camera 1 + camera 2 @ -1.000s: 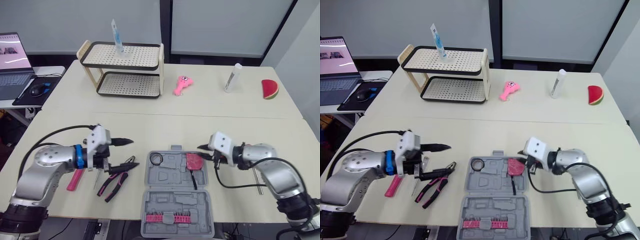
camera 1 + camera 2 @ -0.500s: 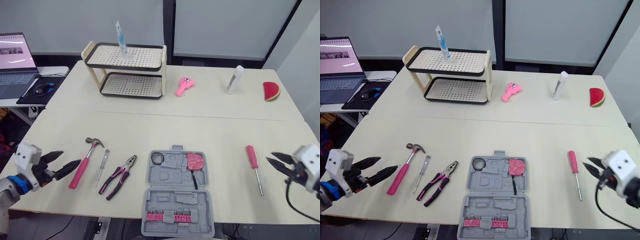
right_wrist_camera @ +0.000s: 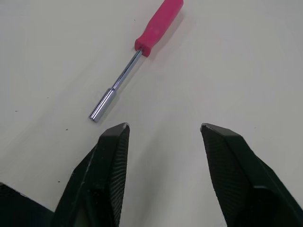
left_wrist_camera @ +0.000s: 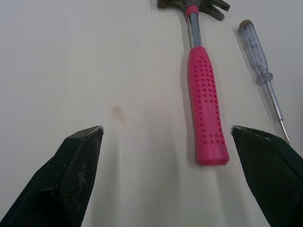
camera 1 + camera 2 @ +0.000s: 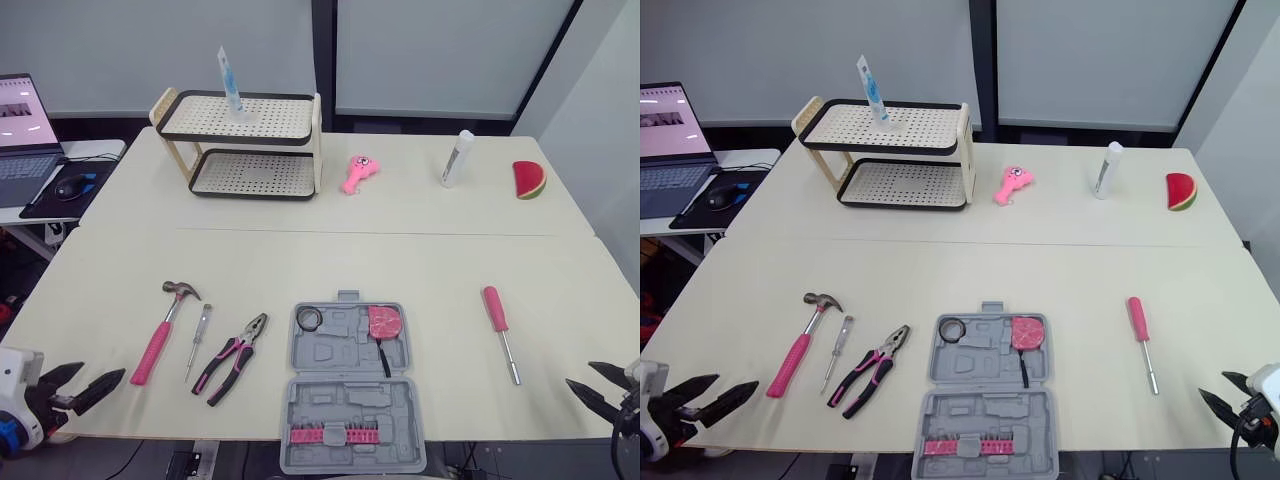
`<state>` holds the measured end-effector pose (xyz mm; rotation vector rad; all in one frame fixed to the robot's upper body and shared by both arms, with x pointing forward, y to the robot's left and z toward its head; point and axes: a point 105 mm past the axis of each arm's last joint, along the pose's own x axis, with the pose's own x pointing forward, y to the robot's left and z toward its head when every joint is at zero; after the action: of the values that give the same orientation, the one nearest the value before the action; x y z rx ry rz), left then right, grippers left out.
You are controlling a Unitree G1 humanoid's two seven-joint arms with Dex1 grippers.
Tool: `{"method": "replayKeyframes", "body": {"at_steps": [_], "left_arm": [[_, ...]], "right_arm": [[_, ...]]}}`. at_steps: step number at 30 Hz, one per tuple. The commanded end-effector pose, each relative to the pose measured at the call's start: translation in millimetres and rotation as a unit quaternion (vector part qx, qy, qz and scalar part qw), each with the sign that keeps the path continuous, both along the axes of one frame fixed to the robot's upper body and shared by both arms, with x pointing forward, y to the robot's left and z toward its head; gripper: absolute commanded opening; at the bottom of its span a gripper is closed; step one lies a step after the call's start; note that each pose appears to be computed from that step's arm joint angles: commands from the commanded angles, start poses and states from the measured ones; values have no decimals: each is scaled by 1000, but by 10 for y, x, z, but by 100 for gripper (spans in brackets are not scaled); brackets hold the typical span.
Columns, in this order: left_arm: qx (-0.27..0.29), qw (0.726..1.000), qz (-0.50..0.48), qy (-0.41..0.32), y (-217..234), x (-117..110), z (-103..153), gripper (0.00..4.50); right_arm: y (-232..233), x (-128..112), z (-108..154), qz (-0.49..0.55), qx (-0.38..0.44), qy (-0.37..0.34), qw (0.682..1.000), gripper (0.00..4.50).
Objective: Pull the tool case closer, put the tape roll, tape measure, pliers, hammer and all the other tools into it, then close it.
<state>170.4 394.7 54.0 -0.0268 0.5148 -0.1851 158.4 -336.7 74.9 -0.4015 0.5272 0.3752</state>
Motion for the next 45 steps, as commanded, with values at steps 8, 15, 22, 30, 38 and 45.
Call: {"method": "replayKeyframes", "body": {"at_steps": [8, 15, 22, 30, 38, 45], "left_arm": [[22, 999, -25, 1, -77, -160, 127, 450], [1, 994, -110, -13, -608, -167, 193, 450], [-15, 981, -190, -35, -1097, -114, 327, 450], [-15, 967, -243, -75, -1603, 134, 376, 450], [34, 976, -211, -50, -1807, 438, 106, 450], [60, 980, -190, -17, -1868, 526, -72, 450]], "right_arm": [[50, 177, 210, 52, -16, -16, 998, 448], [882, 470, 533, 221, 17, -38, 974, 448], [1712, 440, 804, 413, 38, -21, 910, 448], [2041, 495, 844, 471, 51, -12, 881, 448], [2126, 491, 775, 476, 47, 0, 878, 448], [2158, 475, 749, 480, 44, 7, 876, 448]]}}
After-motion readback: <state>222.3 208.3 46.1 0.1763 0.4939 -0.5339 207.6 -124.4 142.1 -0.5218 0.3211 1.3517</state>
